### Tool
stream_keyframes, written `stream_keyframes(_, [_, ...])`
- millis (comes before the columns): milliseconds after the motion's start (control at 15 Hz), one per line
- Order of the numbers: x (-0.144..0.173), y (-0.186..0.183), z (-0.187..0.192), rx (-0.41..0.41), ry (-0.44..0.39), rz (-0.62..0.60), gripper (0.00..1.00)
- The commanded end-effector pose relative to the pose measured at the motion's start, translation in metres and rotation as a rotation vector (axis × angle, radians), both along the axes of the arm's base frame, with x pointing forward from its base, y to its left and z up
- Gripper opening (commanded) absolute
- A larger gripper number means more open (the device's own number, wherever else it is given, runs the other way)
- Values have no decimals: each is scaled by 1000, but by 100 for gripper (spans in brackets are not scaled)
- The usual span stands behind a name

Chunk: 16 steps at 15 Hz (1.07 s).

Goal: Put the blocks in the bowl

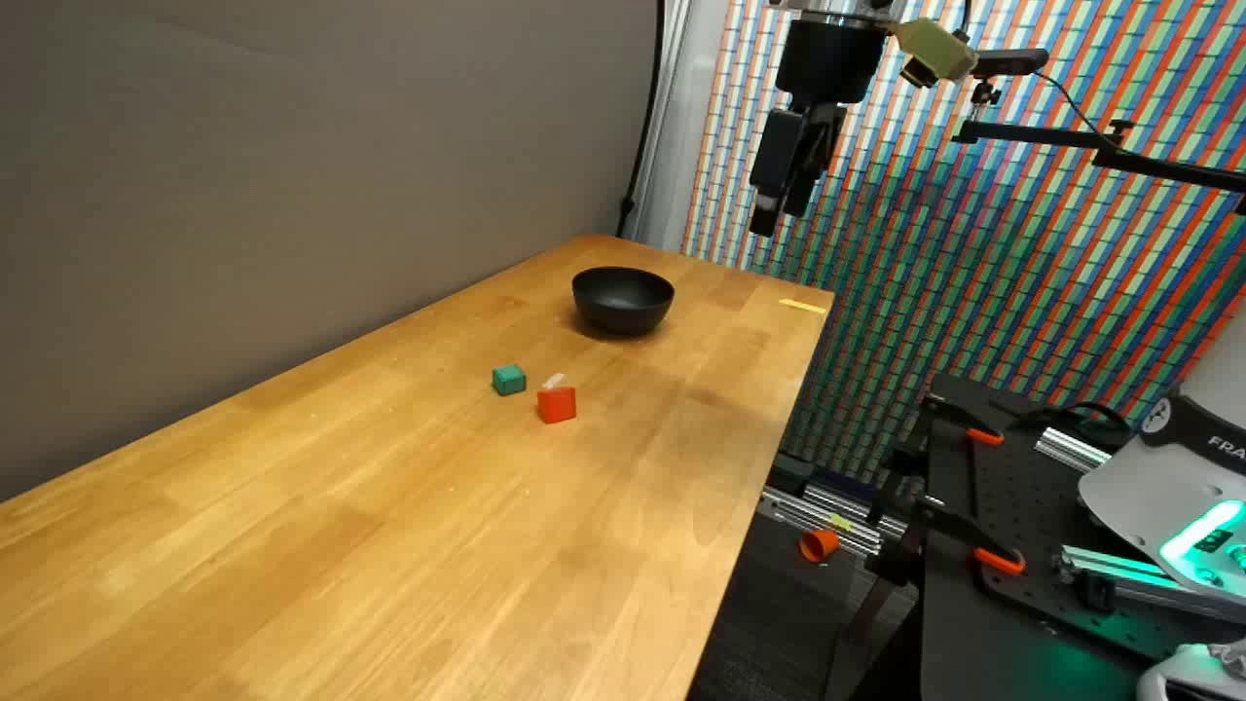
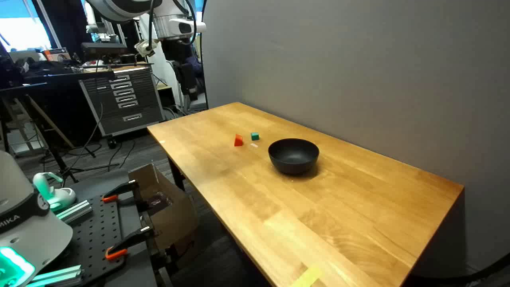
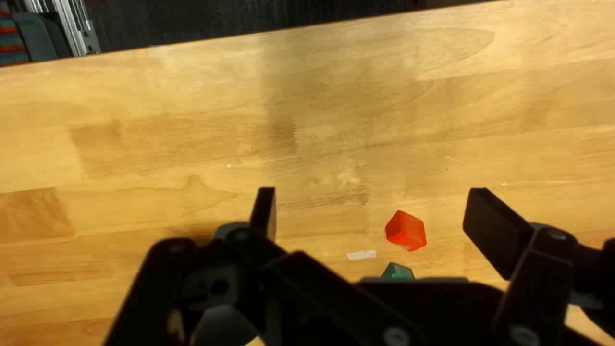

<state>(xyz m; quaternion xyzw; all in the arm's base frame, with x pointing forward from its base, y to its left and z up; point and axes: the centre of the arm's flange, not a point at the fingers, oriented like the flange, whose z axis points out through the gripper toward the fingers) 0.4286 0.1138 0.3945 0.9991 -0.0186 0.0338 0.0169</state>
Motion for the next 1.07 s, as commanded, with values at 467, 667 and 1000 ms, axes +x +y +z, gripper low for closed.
stream_keyframes(467, [76, 31, -61, 6, -31, -11, 100])
stream_keyframes(667, [109, 42, -107, 7, 19, 25, 100])
stream_keyframes(1000, [172, 67, -180, -2, 83, 52, 100])
